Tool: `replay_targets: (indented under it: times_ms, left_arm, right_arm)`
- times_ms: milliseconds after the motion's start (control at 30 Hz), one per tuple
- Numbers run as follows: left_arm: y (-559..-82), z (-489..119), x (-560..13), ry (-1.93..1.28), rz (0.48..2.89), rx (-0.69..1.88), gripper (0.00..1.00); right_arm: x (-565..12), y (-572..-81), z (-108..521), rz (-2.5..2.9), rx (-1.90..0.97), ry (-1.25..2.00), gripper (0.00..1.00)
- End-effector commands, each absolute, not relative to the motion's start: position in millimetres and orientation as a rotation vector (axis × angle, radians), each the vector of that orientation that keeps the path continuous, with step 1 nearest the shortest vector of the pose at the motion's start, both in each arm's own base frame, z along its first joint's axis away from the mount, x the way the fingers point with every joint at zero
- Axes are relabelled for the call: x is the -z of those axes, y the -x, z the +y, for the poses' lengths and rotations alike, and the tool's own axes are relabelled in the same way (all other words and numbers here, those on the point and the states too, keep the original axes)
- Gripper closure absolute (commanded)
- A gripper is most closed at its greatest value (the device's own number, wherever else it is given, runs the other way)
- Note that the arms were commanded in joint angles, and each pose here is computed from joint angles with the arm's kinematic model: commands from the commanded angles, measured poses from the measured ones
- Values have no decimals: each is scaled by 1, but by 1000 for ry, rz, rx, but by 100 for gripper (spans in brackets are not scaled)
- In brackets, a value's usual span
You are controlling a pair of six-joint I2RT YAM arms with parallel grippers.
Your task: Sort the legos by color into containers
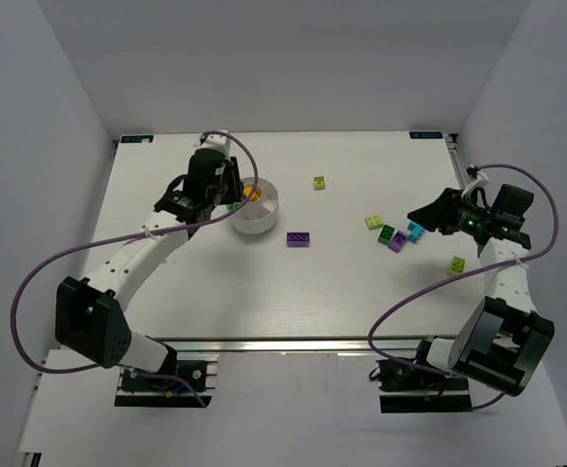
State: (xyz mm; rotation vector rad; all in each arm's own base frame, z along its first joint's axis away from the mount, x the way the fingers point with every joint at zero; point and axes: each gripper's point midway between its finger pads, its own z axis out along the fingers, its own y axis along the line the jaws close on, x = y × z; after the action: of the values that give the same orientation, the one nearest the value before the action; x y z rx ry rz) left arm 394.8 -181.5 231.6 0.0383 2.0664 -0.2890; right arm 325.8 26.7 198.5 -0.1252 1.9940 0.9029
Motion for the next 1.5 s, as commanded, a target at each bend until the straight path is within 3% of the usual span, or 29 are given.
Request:
replay_targets:
  times_ms: [0,167,600,1467]
  left_arm:
    - [-388,-160,-208,5,2154,287,71]
    - [-402,-136,-189,83,2201,299,71]
    - [-429,-146,-164,97,2263,518,70]
    - [-441,-153,-174,70,2199,579,69]
  right_arm:
    - [-203,-330,27,1983,-866,176,47]
    - [-198,-331,28,1997,-867,176,47]
    - [-193,-332,28,2011,-871,188,46]
    - [-191,-332,27,2019,-872,184,46]
